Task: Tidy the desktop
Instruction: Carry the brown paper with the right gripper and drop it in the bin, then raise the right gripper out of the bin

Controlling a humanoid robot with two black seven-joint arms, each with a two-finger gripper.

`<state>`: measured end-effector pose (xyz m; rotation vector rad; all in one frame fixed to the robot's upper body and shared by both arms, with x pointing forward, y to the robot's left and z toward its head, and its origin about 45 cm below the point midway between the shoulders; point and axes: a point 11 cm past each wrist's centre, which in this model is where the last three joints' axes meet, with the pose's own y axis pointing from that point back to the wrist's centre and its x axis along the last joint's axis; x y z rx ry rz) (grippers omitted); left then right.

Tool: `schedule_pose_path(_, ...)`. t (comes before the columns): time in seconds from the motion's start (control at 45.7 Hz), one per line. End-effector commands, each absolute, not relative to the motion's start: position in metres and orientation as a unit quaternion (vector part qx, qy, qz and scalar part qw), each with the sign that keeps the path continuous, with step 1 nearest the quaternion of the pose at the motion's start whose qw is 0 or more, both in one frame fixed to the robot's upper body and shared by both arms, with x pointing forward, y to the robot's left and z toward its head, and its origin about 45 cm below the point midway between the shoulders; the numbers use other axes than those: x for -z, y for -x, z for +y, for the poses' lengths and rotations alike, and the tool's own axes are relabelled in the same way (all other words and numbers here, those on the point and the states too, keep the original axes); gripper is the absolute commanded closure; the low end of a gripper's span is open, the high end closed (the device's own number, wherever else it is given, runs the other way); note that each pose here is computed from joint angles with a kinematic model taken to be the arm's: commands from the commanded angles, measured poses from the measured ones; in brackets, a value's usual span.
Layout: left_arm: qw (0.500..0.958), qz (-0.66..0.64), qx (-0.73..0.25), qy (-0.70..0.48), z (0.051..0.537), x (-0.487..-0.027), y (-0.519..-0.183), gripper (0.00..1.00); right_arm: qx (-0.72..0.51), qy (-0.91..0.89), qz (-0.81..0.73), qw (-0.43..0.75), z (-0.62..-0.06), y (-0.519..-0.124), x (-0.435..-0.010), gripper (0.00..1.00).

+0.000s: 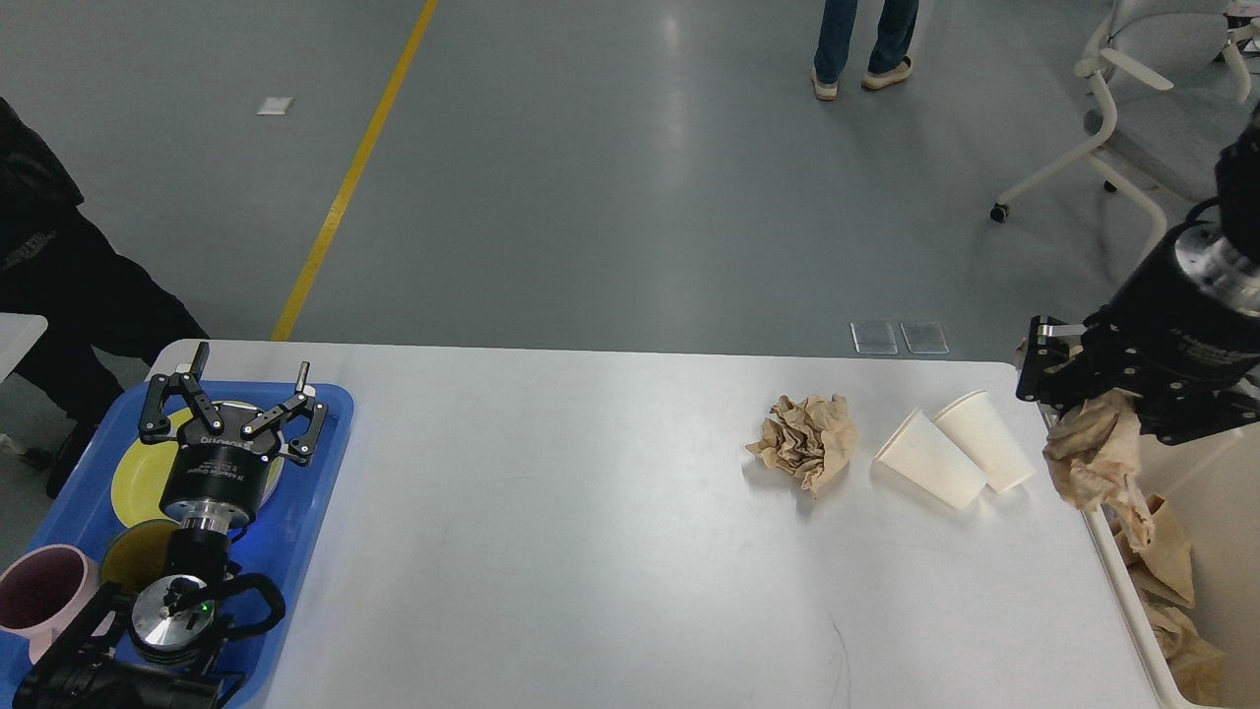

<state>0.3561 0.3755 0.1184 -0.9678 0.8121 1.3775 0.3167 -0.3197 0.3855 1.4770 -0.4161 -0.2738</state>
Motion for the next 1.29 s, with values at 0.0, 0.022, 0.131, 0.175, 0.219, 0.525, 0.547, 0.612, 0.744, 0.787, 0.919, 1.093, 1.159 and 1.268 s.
schedule_pose_path(0.0,0.594,0.349,-0.593,0.417,0.376,-0.118,-0.356,0.04,0.127,-0.637,-0.254,0.717,-0.359,-0.318,-0.381,1.0)
schedule_pose_path(0.022,0.594,0.349,-0.593,0.417,0.375,-0.118,-0.356,0.04,0.129,-0.63,-0.265,0.719,-0.367,-0.317,-0.379,1.0)
schedule_pose_path(0.131,0.594,0.349,-0.593,0.417,0.376,-0.118,-0.356,0.04,0.138,-0.601,-0.319,0.719,-0.417,-0.312,-0.361,1.0)
schedule_pose_path(0.175,0.594,0.349,-0.593,0.417,0.376,-0.118,-0.356,0.04,0.149,-0.594,-0.343,0.713,-0.441,-0.306,-0.352,1.0)
schedule_pose_path(0.219,0.594,0.349,-0.593,0.417,0.376,-0.118,-0.356,0.04,0.163,-0.584,-0.363,0.707,-0.467,-0.3,-0.34,1.0)
schedule_pose_path(0.525,0.594,0.348,-0.593,0.417,0.376,-0.119,-0.356,0.04,0.189,-0.504,-0.455,0.71,-0.572,-0.284,-0.231,1.0)
schedule_pose_path(0.547,0.594,0.349,-0.594,0.416,0.376,-0.119,-0.356,0.04,0.191,-0.502,-0.457,0.709,-0.575,-0.282,-0.224,1.0)
schedule_pose_path(0.612,0.594,0.348,-0.593,0.417,0.376,-0.119,-0.356,0.04,0.187,-0.494,-0.464,0.711,-0.583,-0.282,-0.209,1.0)
schedule_pose_path(0.744,0.594,0.349,-0.593,0.417,0.376,-0.118,-0.356,0.04,0.168,-0.466,-0.472,0.729,-0.603,-0.279,-0.175,1.0)
schedule_pose_path(0.787,0.594,0.349,-0.593,0.417,0.376,-0.118,-0.356,0.04,0.156,-0.466,-0.467,0.735,-0.596,-0.282,-0.153,1.0)
schedule_pose_path(0.919,0.594,0.348,-0.593,0.417,0.376,-0.119,-0.356,0.04,0.124,-0.443,-0.477,0.749,-0.601,-0.273,-0.106,1.0)
schedule_pose_path(1.093,0.594,0.349,-0.593,0.417,0.376,-0.118,-0.356,0.04,0.081,-0.438,-0.476,0.758,-0.577,-0.263,-0.057,1.0)
schedule_pose_path(1.159,0.594,0.349,-0.593,0.417,0.376,-0.118,-0.356,0.04,0.073,-0.434,-0.478,0.76,-0.574,-0.259,-0.051,1.0)
schedule_pose_path(1.268,0.594,0.349,-0.594,0.416,0.376,-0.119,-0.356,0.04,0.068,-0.428,-0.484,0.76,-0.573,-0.257,-0.049,1.0)
